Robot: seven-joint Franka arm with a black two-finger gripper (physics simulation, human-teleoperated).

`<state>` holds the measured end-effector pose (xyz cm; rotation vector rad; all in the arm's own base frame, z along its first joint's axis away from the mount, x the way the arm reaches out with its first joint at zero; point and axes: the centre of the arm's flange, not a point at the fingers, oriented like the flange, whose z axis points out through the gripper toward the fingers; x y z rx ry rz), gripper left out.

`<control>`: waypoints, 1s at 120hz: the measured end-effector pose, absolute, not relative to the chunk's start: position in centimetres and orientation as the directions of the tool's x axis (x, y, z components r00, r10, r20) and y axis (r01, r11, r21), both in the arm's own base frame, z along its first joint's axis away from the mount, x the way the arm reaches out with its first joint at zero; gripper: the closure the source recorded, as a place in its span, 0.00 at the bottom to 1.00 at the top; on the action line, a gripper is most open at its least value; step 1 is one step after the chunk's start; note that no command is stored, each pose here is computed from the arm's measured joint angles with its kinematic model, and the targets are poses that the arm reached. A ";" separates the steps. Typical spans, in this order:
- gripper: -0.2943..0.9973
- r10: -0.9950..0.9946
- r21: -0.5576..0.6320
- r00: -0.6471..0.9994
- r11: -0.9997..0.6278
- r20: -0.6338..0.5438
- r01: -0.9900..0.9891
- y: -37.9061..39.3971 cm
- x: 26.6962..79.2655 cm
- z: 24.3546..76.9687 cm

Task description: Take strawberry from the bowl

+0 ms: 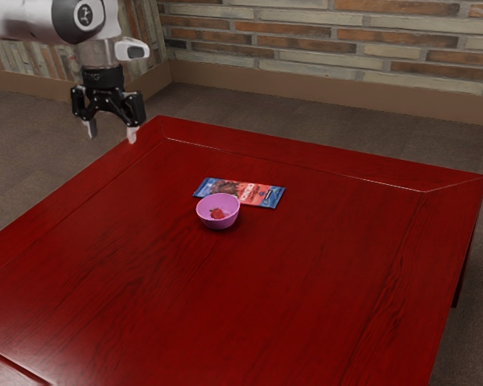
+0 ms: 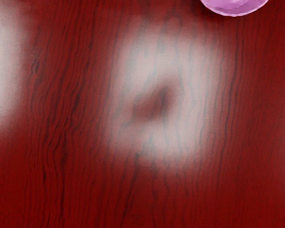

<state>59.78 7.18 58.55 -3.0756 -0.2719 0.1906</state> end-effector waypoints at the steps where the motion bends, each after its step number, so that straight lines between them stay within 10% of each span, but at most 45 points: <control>1: 0.24 0.177 -0.058 0.978 -0.983 -0.111 0.172 7.1 59.9 58.6; 35: 0.24 0.161 -0.051 0.987 -0.986 0.017 0.161 5.8 61.9 59.1; 120: 0.25 0.431 0.014 0.900 -0.902 0.065 0.431 4.8 73.4 36.4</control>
